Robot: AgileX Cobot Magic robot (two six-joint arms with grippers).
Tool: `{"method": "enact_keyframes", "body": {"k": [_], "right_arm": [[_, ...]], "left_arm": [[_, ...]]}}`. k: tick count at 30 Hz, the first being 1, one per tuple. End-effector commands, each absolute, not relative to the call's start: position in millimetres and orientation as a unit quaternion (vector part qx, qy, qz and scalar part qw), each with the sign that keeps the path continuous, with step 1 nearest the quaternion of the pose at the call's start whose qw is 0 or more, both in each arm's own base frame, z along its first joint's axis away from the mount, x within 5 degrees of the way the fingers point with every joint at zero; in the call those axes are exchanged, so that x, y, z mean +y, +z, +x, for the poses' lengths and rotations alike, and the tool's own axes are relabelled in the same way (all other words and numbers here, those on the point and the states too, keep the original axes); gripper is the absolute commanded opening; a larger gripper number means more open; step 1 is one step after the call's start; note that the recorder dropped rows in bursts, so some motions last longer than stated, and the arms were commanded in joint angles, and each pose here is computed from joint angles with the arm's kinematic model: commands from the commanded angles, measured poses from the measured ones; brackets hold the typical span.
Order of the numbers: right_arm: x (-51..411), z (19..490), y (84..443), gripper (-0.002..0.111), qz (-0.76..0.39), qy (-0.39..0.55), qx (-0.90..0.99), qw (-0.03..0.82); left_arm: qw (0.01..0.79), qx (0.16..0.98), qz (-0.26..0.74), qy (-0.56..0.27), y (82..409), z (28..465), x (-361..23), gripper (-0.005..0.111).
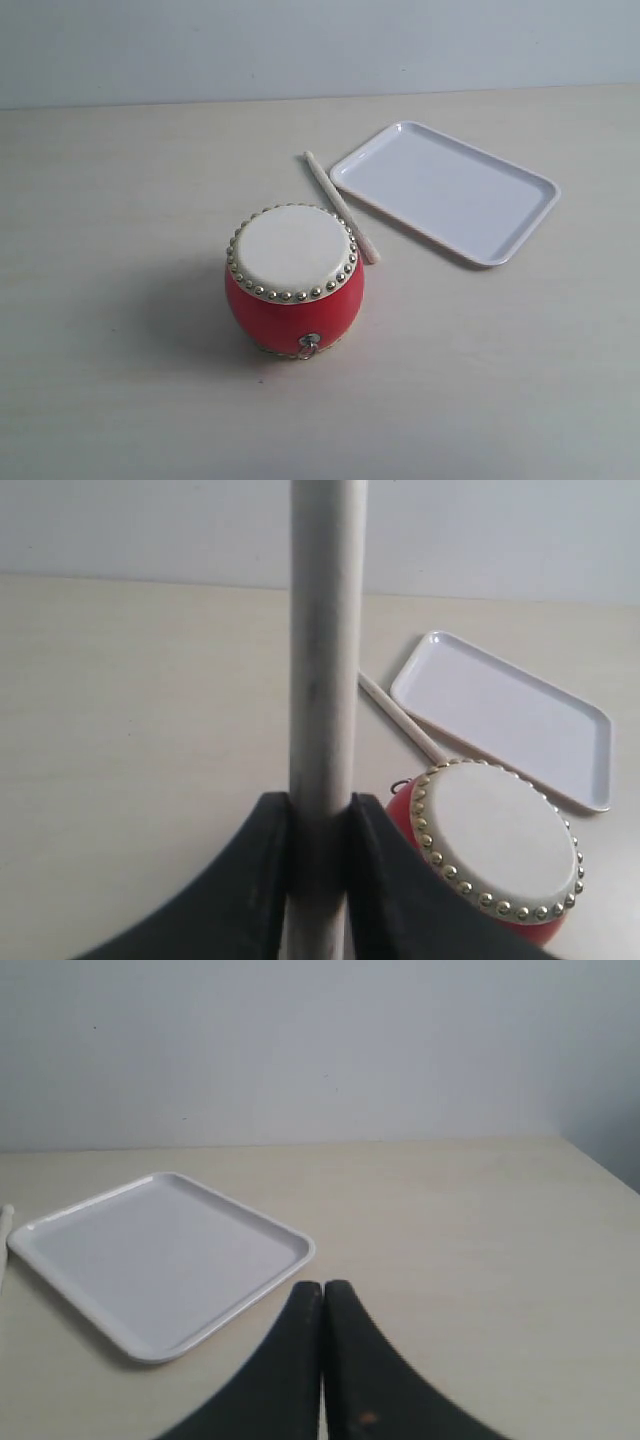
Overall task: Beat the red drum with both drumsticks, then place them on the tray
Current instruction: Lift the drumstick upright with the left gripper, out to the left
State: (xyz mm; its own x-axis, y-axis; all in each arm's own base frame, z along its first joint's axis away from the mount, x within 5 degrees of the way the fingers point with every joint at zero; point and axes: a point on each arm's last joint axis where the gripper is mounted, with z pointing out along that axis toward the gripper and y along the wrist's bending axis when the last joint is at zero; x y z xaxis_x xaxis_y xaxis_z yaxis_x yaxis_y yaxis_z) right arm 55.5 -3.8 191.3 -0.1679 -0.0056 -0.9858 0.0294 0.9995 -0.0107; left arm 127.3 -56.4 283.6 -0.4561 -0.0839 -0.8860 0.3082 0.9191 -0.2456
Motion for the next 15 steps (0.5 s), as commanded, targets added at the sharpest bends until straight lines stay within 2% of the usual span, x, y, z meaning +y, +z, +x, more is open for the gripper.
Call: {"method": "enact_keyframes", "body": {"k": [1, 3, 8, 10, 12, 15], "right_arm": [[-0.2, 56.5, 205.7, 0.0, 0.003, 0.008, 0.705, 0.709], [3.0, 54.9, 222.1, 0.0, -0.01, 0.021, 0.638, 0.769], [4.3, 53.0, 229.8, 0.0, -0.009, 0.035, 0.604, 0.796], [2.4, 49.9, 239.1, 0.0, 0.108, 0.19, 0.55, 0.806], [-2.4, 46.7, 246.5, 0.0, 0.177, 0.272, 0.492, 0.808], [-8.6, 47.6, 243.7, 0.0, 0.294, 0.392, 0.45, 0.747]], "left_arm": [[0.529, 0.824, 0.068, -0.192, 281.6, 127.7, -56.8, 0.0], [0.537, 0.818, 0.067, -0.194, 283.2, 128.4, -56.8, 0.0], [0.542, 0.815, 0.066, -0.195, 284.2, 128.8, -56.8, 0.0], [0.542, 0.815, 0.066, -0.195, 284.2, 128.8, -56.8, 0.0], [0.54, 0.816, 0.066, -0.194, 283.6, 129.7, -57.2, 0.0], [0.529, 0.824, 0.063, -0.192, 278.7, 136.2, -59.8, 0.0]]}}
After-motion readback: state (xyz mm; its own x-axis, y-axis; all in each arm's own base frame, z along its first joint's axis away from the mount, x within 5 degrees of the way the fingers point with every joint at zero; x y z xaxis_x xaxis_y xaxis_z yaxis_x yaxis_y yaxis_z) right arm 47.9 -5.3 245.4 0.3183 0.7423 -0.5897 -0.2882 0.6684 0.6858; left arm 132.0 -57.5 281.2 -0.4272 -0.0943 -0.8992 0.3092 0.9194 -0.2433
